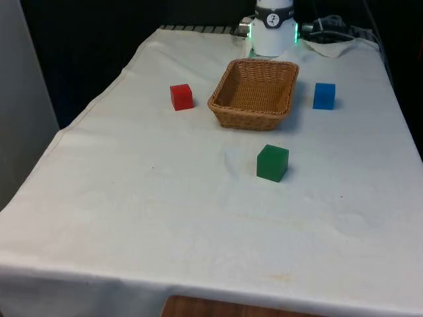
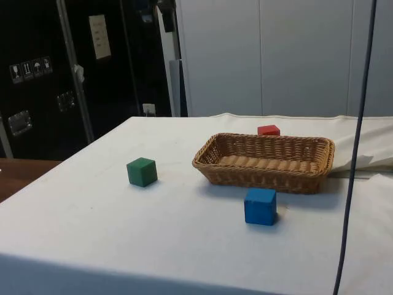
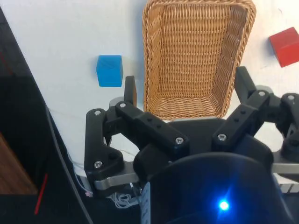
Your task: Pick up the blue cube and place it into the basket.
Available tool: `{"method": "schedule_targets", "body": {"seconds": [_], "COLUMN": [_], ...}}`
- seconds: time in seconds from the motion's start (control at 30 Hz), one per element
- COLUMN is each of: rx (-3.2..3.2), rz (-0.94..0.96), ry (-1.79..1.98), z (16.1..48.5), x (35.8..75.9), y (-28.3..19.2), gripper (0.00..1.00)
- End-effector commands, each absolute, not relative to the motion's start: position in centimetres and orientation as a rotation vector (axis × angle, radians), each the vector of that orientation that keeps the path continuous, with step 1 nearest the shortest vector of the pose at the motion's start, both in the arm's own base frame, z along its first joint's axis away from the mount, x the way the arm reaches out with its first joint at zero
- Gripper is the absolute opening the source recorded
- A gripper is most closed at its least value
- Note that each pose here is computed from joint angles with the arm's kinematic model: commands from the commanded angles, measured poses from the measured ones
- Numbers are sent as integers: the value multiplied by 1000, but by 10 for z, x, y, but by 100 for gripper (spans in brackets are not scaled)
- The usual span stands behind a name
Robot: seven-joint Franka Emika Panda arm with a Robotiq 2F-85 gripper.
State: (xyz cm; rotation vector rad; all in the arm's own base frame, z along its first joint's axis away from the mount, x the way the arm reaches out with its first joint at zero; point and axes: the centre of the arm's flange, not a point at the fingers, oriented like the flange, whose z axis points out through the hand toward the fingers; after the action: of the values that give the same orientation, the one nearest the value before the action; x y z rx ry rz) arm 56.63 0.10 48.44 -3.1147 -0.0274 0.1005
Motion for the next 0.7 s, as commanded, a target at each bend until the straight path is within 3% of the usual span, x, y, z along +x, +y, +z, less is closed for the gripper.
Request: {"method": "schedule_targets", "body": {"seconds": [0.0, 0.67], "rx": [-3115, -3212], "rz": [102, 104], "ry": [-31, -48], "z": [484, 475], "x": [566, 531], "y": [2, 45], "gripper": [100, 100]}}
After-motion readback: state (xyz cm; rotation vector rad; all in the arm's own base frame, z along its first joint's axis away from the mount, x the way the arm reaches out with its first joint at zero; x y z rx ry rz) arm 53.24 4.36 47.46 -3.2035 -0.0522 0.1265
